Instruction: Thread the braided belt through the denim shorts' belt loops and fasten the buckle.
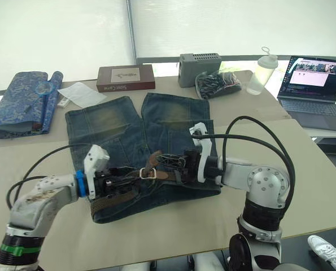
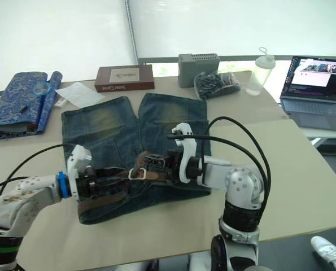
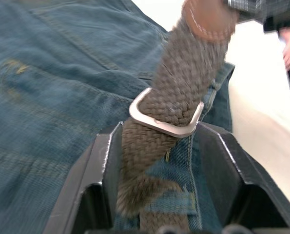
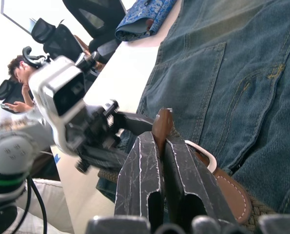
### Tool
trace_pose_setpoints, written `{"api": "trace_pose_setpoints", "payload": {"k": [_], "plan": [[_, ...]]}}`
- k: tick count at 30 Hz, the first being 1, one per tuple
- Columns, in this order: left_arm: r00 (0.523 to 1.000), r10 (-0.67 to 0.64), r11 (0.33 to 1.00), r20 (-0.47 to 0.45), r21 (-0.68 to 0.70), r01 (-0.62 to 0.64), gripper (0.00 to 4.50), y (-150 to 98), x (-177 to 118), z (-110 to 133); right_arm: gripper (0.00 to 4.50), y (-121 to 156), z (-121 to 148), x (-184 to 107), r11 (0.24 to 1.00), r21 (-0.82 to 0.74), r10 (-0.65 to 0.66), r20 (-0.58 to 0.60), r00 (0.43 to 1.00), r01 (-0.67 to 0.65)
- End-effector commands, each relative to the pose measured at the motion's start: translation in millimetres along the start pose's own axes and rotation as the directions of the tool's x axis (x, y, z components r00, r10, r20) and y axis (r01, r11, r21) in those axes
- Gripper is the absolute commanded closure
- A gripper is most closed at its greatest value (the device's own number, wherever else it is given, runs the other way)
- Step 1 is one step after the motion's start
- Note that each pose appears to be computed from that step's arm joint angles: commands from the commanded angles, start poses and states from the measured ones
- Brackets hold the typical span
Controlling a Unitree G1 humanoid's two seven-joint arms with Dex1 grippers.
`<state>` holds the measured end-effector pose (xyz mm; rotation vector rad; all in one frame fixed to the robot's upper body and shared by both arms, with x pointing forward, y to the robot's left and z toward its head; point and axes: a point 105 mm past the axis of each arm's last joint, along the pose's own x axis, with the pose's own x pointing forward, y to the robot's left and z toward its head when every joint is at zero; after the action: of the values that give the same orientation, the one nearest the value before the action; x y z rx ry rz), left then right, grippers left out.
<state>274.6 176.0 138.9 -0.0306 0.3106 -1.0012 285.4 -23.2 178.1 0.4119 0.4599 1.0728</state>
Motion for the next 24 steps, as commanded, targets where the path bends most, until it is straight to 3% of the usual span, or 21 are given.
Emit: {"api": "trace_pose_setpoints", "payload": {"k": [1,4,5,17,24], "plan": [[1.0,-0.012,0.999,0.01,0.031,0.011,2.79,-3,-1,8,4.5,13,6,0,0.997,-0.046,0.058,0.027,0.998,-0.057],[0.999,-0.041,0.999,0.01,0.033,0.041,4.18,-9,5,11,4.5,13,4,0,0.997,-0.059,0.061,0.019,0.998,-0.059],[0.999,-0.044,0.998,0.004,0.041,0.044,4.38,-9,7,12,4.5,14,4,0,0.996,-0.062,0.062,0.019,0.998,-0.061],[0.997,-0.061,0.994,-0.046,0.086,0.065,4.38,-13,32,8,4.5,21,4,2,0.992,-0.088,0.094,0.022,0.995,-0.091],[0.979,-0.032,0.991,-0.2,0.121,0.057,4.38,-10,35,-23,4.5,24,8,0,0.99,-0.103,0.102,0.047,0.994,-0.096]]}}
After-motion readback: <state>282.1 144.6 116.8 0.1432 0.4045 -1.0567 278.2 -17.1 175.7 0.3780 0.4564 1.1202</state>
